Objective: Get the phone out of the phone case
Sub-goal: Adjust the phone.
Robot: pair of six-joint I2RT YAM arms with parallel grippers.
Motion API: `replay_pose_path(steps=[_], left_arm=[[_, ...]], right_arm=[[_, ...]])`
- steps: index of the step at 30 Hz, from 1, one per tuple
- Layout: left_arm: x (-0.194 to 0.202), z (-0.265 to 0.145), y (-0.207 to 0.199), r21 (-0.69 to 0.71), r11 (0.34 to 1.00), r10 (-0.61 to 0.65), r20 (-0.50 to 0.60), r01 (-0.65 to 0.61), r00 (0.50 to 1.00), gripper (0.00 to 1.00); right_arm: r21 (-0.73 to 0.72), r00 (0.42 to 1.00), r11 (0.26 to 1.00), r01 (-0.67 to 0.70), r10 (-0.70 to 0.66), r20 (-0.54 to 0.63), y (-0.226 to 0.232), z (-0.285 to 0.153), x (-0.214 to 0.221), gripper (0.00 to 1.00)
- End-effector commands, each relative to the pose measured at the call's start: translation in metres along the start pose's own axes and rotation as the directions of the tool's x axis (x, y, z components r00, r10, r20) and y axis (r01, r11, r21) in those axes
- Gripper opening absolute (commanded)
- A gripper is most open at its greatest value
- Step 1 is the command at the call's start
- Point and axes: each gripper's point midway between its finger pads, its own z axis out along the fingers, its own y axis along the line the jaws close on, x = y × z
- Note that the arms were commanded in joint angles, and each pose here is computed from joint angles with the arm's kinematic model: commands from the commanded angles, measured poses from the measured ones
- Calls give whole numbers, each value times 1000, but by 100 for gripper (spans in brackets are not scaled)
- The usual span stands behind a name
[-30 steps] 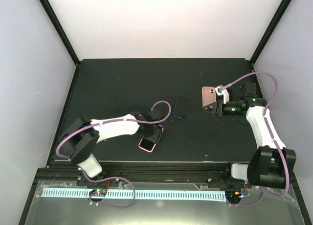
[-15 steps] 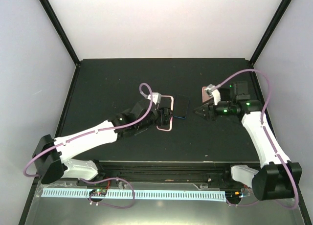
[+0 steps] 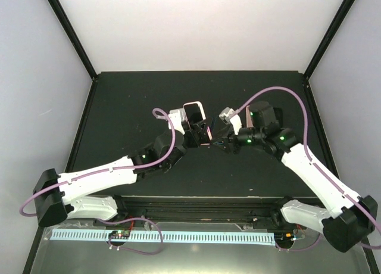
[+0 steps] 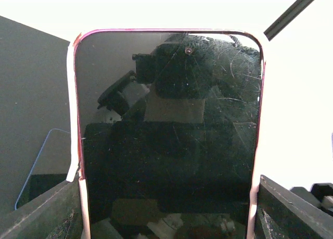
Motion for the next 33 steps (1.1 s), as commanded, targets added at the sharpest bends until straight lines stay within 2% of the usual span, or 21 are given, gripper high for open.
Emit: replay_pose_path(steps=[1,6,11,13,15,18,20,24,27,30,33], left_arm=[[-44,-19,-14,38,994,-109,177,104,978,59],[-44,-20,-14,26,993,-115,193,112,974,58],[-40,-15,-22,42,993,-118,171,113,978,58],[-38,-13,-23,42,993,-119,165,114,979,65],[-39,-14,-22,34,995,-102,168,98,981,80],[-43,-16,-20,10,999,-38,177,37,983,98],[-43,-20,-12,-11,1000,-2,163,4,987,99],[-34,-35,-6,129,990,50,103,-64,993,99],[-24,-51,2,231,965,114,60,-125,992,99],[-11,-76,-3,395,889,232,49,-232,971,99],[-5,-105,-7,508,807,291,100,-300,951,99]], right_arm=[[28,999,999,-47,47,3,-3,14,-22,46],[1,999,999,-40,40,-20,3,25,-30,38],[32,999,999,-23,24,-22,3,30,-33,20],[47,1000,999,-17,18,-14,2,28,-34,8],[59,1000,998,-6,6,-7,3,24,-34,1],[81,1000,997,14,-15,10,4,14,-35,1],[92,999,995,30,-32,23,5,8,-33,1],[129,998,991,45,-51,41,1,-7,-24,1],[91,995,991,98,-101,25,9,-12,-13,1],[0,989,989,150,-150,-16,26,-16,1,1],[-100,980,977,189,-194,-44,44,-19,14,1]])
